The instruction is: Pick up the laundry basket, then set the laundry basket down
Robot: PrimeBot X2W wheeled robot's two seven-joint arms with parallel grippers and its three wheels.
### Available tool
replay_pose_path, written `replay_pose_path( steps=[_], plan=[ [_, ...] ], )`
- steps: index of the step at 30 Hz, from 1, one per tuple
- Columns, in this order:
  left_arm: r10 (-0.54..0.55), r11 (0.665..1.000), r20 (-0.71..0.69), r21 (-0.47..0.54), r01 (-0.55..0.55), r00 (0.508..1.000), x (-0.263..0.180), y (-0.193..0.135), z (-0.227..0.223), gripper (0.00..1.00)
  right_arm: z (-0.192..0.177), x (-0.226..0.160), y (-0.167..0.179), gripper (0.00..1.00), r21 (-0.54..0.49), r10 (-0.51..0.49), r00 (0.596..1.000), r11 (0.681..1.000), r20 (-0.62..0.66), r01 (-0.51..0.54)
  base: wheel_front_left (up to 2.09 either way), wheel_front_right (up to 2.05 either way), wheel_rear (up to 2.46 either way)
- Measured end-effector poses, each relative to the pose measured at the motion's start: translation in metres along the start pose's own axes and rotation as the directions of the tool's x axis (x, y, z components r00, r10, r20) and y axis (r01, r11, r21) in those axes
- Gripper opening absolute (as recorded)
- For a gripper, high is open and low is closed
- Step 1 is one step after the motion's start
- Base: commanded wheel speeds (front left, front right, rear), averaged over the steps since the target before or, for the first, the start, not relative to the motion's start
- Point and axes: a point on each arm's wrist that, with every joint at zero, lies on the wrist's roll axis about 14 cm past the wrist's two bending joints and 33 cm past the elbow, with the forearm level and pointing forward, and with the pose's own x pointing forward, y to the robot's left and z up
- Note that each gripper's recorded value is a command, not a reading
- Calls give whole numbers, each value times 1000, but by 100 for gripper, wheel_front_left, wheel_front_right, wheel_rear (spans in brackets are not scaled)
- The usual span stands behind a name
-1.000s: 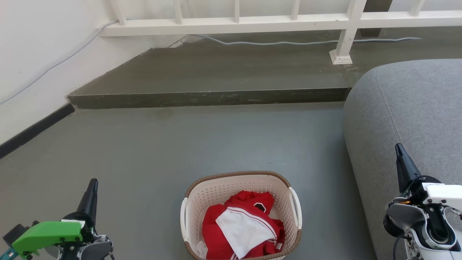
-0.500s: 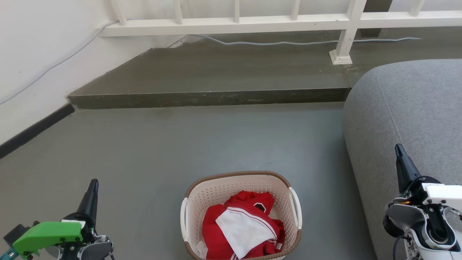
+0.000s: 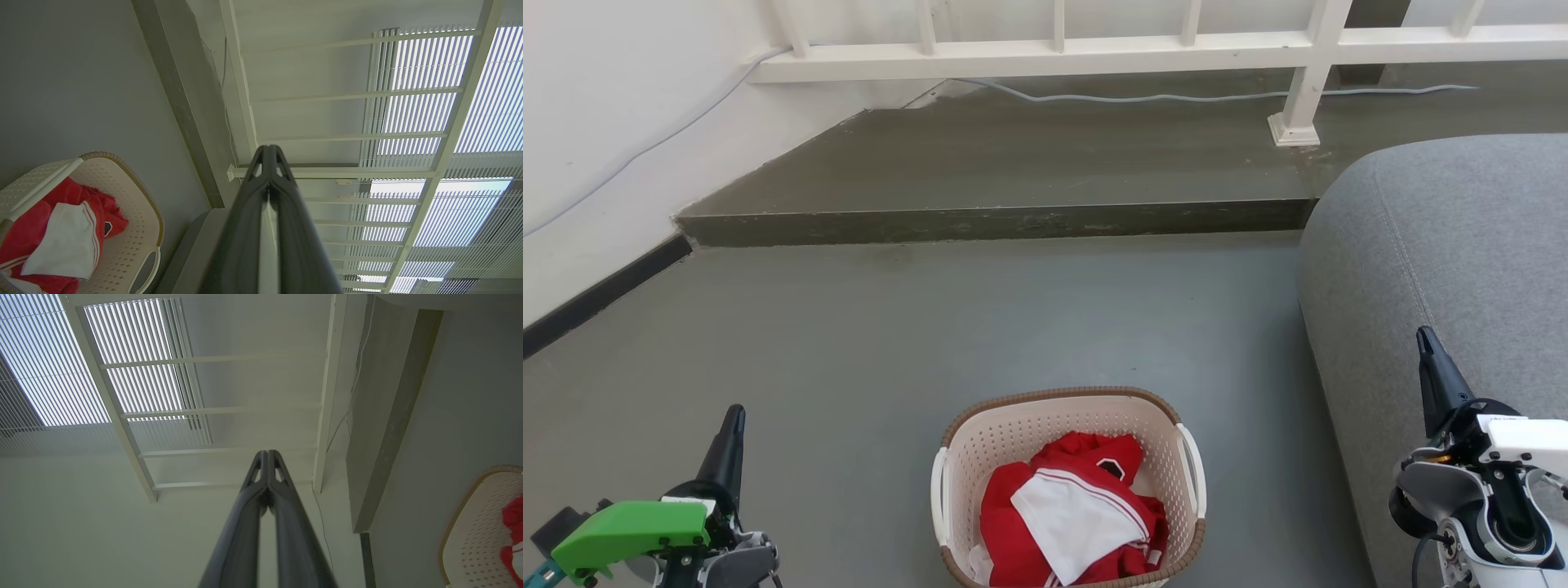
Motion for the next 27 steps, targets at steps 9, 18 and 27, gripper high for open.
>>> replay_pose_path(
  steps=[9, 18, 27],
  plan=[
    [-7, 1000, 0, -1, 7, 1000, 2, -3, 0, 0, 0, 0, 0, 0, 0, -1, 1000, 1000, -2, 1, 0, 0, 0],
    [-4, 1000, 2, -2, 4, 1000, 2, -1, 0, 0, 0, 0, -1, 0, 1, -3, 1000, 1000, -1, 3, 0, 0, 0],
    [-1, 1000, 2, -2, 1, 1000, 2, -1, 0, 0, 0, 0, -1, 0, 1, -4, 1000, 1000, -1, 4, 0, 0, 0]
  ],
)
